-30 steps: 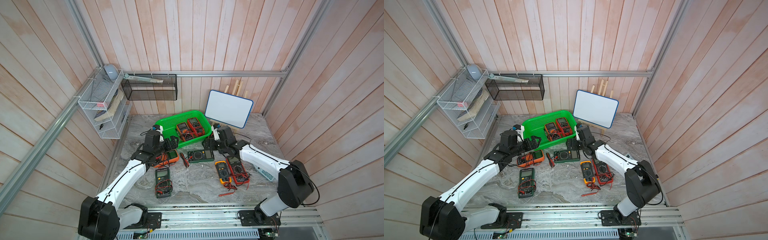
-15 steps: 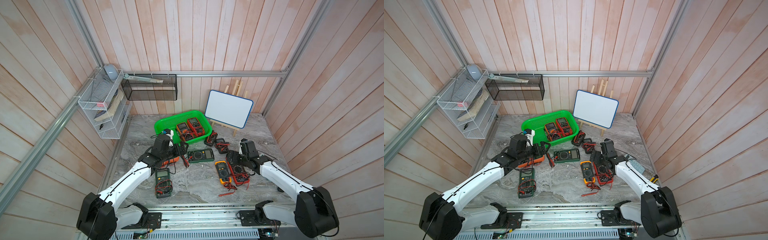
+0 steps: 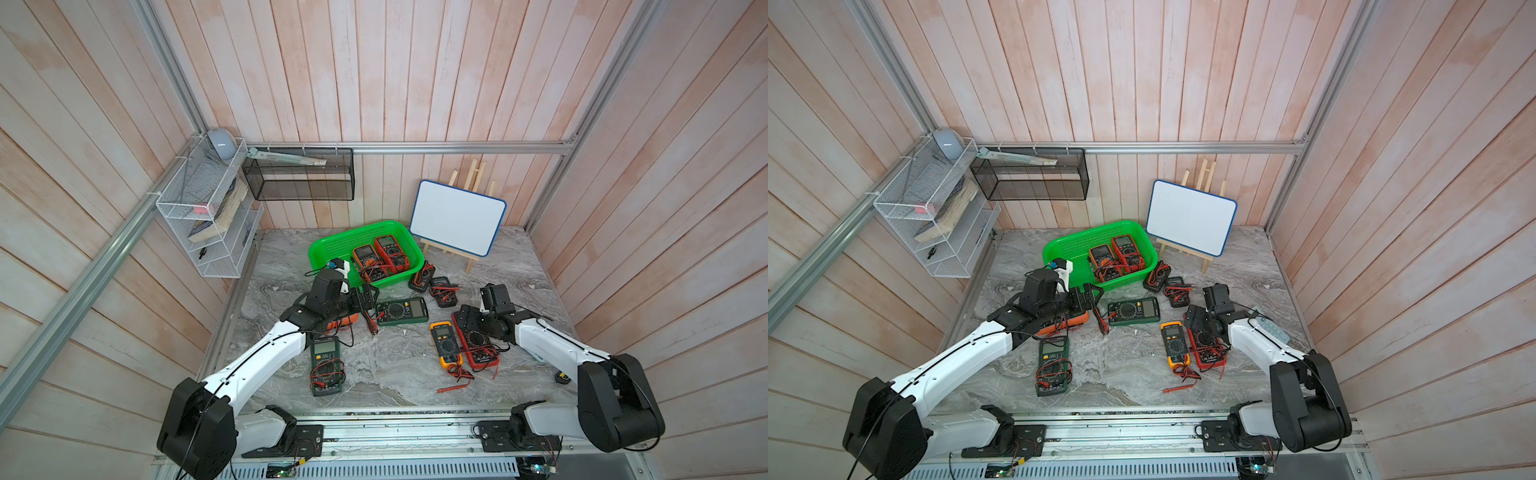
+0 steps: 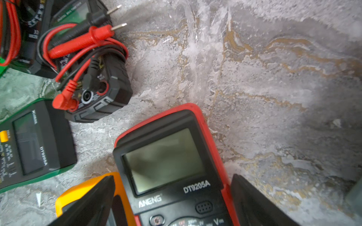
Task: Put the multimeter into the basket
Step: Pick up the multimeter from the center of the board.
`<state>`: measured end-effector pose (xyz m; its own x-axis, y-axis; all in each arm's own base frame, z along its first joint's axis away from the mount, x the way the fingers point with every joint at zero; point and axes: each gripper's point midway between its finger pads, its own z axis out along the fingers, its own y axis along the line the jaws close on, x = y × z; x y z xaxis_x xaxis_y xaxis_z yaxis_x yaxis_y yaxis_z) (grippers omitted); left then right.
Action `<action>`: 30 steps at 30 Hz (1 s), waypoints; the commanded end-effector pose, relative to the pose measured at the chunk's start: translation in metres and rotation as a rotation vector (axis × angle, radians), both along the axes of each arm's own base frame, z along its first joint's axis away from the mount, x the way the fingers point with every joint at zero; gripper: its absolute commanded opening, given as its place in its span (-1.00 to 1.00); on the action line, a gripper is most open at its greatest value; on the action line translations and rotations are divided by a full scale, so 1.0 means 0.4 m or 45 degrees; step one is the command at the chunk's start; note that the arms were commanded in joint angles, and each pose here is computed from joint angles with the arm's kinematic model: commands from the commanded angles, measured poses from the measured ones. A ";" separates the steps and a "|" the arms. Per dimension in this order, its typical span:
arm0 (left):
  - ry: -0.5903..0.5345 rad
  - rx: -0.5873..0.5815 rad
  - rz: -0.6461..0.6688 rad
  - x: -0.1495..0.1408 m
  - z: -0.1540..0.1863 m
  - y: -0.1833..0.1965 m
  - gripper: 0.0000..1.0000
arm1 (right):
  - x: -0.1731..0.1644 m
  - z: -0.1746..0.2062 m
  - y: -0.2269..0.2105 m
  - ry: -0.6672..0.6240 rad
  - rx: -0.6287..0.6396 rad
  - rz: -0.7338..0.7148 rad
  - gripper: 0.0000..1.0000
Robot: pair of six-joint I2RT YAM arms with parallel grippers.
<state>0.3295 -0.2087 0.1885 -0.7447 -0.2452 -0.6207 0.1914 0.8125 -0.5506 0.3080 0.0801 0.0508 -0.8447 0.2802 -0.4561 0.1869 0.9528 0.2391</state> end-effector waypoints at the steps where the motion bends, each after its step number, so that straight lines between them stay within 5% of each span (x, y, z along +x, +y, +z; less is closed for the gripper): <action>1: -0.014 -0.017 -0.015 0.007 0.005 -0.014 0.99 | -0.003 -0.013 0.002 0.039 -0.015 0.026 0.96; 18: 0.002 -0.034 -0.030 0.009 -0.014 -0.024 0.99 | -0.019 -0.030 0.015 0.082 -0.046 0.086 0.96; 30: -0.006 -0.039 -0.035 0.008 -0.012 -0.025 0.99 | -0.006 -0.079 -0.067 0.160 -0.193 -0.088 0.96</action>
